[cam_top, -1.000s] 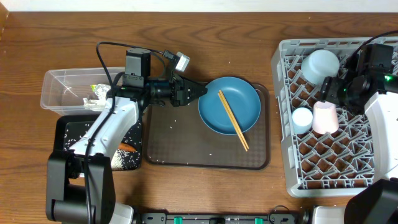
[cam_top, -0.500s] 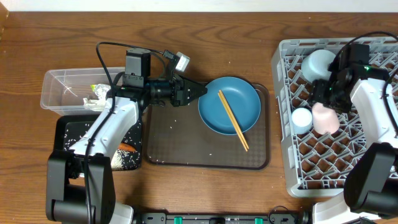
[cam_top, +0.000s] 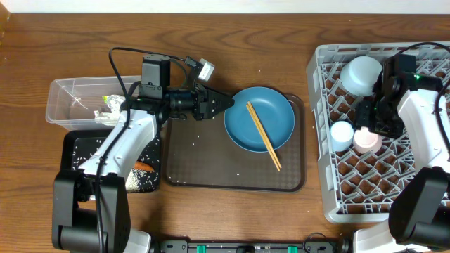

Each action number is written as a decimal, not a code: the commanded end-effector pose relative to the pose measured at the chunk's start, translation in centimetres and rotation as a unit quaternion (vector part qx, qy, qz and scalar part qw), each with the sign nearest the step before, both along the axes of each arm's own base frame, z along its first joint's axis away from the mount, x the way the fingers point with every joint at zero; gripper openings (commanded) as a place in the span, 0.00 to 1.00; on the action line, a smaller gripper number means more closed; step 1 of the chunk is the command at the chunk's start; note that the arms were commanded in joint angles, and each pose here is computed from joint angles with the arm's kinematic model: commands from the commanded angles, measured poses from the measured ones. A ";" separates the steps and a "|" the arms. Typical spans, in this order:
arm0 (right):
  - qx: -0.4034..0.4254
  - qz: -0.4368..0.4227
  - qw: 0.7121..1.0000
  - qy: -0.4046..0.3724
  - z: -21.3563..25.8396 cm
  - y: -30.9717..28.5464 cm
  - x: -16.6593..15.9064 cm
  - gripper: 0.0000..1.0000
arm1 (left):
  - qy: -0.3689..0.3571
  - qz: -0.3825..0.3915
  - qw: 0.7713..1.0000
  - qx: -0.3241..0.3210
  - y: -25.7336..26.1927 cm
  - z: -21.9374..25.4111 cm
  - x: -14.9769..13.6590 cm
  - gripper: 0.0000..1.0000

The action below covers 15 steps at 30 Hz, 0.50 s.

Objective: Sort waste into correct bins and load items into the dishwasher rack
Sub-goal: 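Lower the pink cup upside down beside the light-blue cup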

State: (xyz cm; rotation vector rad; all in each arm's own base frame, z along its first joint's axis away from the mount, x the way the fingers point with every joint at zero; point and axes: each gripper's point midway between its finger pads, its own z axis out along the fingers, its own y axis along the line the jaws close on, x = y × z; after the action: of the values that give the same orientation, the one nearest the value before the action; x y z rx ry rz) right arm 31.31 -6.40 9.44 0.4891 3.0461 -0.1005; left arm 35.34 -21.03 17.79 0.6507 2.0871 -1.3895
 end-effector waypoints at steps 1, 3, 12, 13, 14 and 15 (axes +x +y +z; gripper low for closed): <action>0.007 -0.010 1.000 0.009 0.4 0.4 -0.9 0.67 | 0.000 0.000 1.000 0.002 0.0 -0.2 -0.1 0.36; 0.010 -0.020 0.999 0.027 0.4 0.5 -1.7 0.70 | 0.000 0.000 1.000 0.002 0.0 -0.2 -0.1 0.36; 0.013 -0.042 0.998 0.033 0.4 0.4 -2.1 0.70 | 0.001 0.000 1.000 0.002 0.0 -0.2 -0.1 0.36; 0.013 -0.047 0.998 0.033 0.4 0.3 -2.2 0.68 | 0.001 0.000 1.000 0.002 0.0 -0.2 -0.1 0.36; 0.013 -0.052 0.998 0.034 0.4 0.2 -2.3 0.66 | 0.001 0.000 1.000 0.002 0.0 -0.2 -0.1 0.36; 0.014 -0.053 0.998 0.035 0.4 0.1 -2.3 0.64 | 0.001 0.000 1.000 0.002 0.0 -0.2 -0.1 0.36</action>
State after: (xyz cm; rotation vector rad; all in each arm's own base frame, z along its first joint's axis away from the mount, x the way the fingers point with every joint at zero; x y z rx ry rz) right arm 29.05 -6.06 9.57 0.6033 3.1137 -0.0964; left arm 35.33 -21.03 17.78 0.6505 2.0874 -1.3897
